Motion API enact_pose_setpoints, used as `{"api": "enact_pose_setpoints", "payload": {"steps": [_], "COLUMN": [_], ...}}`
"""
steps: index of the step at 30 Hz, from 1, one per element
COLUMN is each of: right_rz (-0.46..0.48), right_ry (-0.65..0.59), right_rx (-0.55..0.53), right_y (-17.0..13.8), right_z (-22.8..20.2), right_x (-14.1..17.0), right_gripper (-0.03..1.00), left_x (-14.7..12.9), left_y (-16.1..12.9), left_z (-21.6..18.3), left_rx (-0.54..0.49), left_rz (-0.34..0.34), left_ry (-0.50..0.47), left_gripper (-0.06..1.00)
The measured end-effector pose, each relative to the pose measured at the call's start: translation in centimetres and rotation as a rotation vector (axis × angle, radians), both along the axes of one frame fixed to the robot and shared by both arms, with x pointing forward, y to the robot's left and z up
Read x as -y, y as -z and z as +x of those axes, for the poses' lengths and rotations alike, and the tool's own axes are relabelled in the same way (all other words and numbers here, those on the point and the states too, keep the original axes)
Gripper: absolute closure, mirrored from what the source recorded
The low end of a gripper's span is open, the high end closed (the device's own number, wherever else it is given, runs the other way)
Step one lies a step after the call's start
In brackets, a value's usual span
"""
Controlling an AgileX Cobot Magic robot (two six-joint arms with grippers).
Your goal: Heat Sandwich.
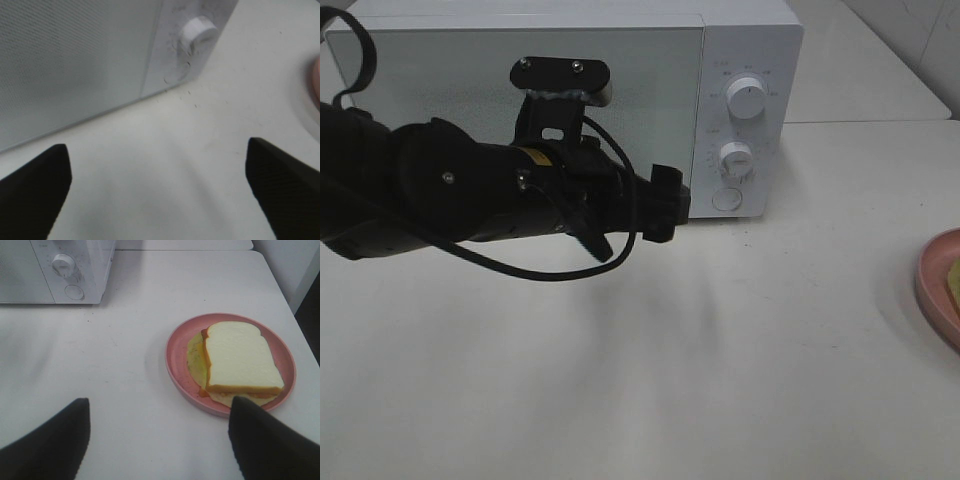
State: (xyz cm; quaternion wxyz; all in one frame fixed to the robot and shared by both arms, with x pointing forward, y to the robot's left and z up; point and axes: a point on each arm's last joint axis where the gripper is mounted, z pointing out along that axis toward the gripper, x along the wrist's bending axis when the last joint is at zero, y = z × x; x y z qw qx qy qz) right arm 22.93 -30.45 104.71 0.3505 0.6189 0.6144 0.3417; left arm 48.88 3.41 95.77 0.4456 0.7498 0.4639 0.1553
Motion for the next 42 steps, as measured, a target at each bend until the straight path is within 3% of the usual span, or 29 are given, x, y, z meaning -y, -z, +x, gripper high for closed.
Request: {"api": "enact_pose_setpoints", "payload": {"steps": [6,9,15,17,20,23,24,25,28,33,42], "right_rz": [0.0,0.0,0.0,0.0,0.0,0.0,0.0,0.0,0.0,0.0,0.0], "right_ry": [0.0,0.0,0.0,0.0,0.0,0.0,0.0,0.0,0.0,0.0,0.0], "right_rx": [0.0,0.0,0.0,0.0,0.0,0.0,0.0,0.0,0.0,0.0,0.0], "right_y": [0.0,0.0,0.0,0.0,0.0,0.0,0.0,0.0,0.0,0.0,0.0], "right_z": [0.0,0.0,0.0,0.0,0.0,0.0,0.0,0.0,0.0,0.0,0.0], "right_x": [0.0,0.0,0.0,0.0,0.0,0.0,0.0,0.0,0.0,0.0,0.0], "right_gripper": [0.24,0.24,0.24,0.24,0.24,0.24,0.24,0.24,0.24,0.24,0.25], "left_x": [-0.1,-1.2,-4.5,-6.9,-8.6,-12.2,-14.3,-14.3,-18.1,-21.8,-25.9], "left_y": [-0.4,-0.6,-1.7,-2.6,-3.4,-4.7,-5.4,-5.4,-6.9,-8.8,-12.9], "left_z": [-1.6,-2.7,-2.4,-2.0,-1.7,-1.0,-0.8,-0.8,-0.7,-1.9,-5.6], "left_rx": [-0.104,-0.231,-0.363,-0.432,-0.465,-0.503,-0.519,-0.519,-0.537,-0.558,-0.451], "left_rz": [0.064,0.162,0.227,0.25,0.253,0.271,0.28,0.28,0.287,0.279,0.282], "left_ry": [0.139,0.262,0.289,0.277,0.244,0.153,0.083,0.083,-0.054,-0.185,-0.411], "left_gripper": [-0.04,-0.04,-0.04,-0.04,-0.04,-0.04,-0.04,-0.04,-0.04,-0.04,-0.04]}}
